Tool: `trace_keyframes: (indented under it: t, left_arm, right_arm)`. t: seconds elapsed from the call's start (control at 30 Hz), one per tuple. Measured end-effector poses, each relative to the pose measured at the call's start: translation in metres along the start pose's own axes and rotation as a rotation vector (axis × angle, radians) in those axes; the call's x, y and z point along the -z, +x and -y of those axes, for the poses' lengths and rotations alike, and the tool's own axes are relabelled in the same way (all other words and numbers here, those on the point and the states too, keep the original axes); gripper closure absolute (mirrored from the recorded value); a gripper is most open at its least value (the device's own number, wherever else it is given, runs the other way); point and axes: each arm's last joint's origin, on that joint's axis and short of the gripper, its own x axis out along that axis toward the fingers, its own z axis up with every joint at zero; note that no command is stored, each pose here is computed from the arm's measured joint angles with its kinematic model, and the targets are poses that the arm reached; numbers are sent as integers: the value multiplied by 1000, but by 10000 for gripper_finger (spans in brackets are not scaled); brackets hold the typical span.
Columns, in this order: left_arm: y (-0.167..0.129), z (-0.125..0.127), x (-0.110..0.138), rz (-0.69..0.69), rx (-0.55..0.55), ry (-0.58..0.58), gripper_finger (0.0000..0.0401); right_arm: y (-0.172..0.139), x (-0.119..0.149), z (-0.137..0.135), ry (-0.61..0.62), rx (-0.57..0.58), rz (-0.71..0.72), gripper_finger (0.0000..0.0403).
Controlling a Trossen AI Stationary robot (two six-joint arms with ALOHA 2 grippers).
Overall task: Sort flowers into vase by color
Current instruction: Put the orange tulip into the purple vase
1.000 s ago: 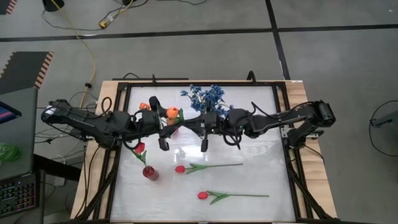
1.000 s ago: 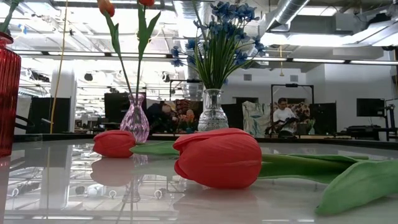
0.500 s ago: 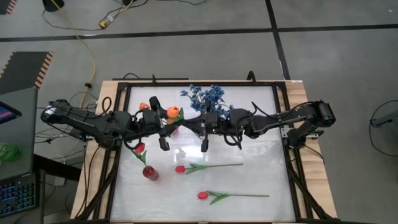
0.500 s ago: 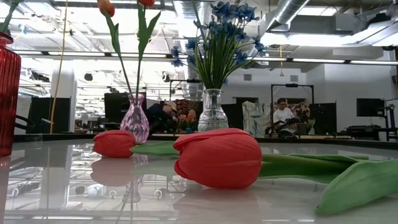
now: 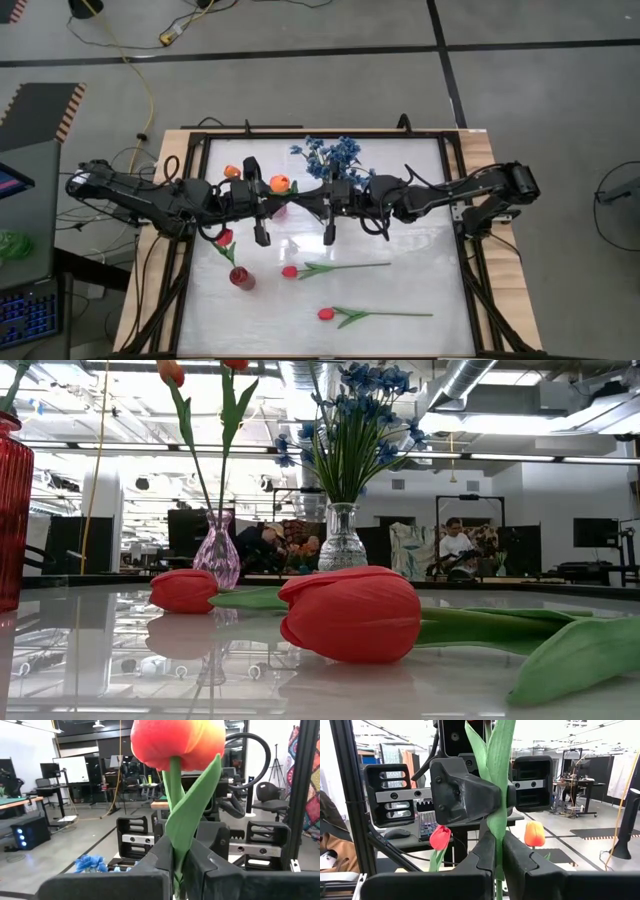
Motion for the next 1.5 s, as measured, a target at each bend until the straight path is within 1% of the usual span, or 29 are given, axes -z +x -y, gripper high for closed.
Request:
trace_keyframes:
  t: [0.17, 0.27, 0.37, 0.57, 0.67, 0.73, 0.97, 1.1, 1.2, 1.3, 1.43, 1.5]
  left_arm:
    - [0, 0, 0, 0, 1, 0, 398]
    - [0, 0, 0, -1, 9, 1, 399]
    - [0, 1, 1, -7, 17, 5, 399]
    - [-2, -1, 0, -17, 12, 7, 400]
    - [-9, -5, -4, -24, 12, -18, 400]
    - [-15, -8, -6, -32, 32, -32, 400]
    - [-37, -19, -21, -6, 107, -90, 401]
    - [-53, -28, -34, 54, 133, -120, 401]
    - [-68, -37, -45, 106, 129, -133, 401]
    - [-82, -48, -55, 158, 112, -153, 401]
    - [-101, -65, -74, 213, 66, -167, 401]
    - [-108, -73, -84, 213, 31, -162, 401]
  right_arm:
    - [0, 0, 0, 0, -2, -1, 343]
    - [0, 0, -1, -8, -68, -1, 326]
    - [0, 1, -2, -20, -106, -6, 300]
    - [-3, -2, -2, -30, -86, -18, 233]
    - [-11, -14, -2, -28, -90, -8, 209]
    - [-19, -23, 0, -31, -92, -26, 199]
    - [-58, -51, 9, -52, -90, -156, 197]
    - [-76, -61, 14, -6, -87, -216, 201]
    - [-86, -63, 16, 23, -83, -265, 203]
    - [-92, -62, 17, 16, -82, -312, 203]
    - [-90, -55, 16, 10, -82, -356, 204]
    - [-87, -52, 16, 8, -83, -367, 204]
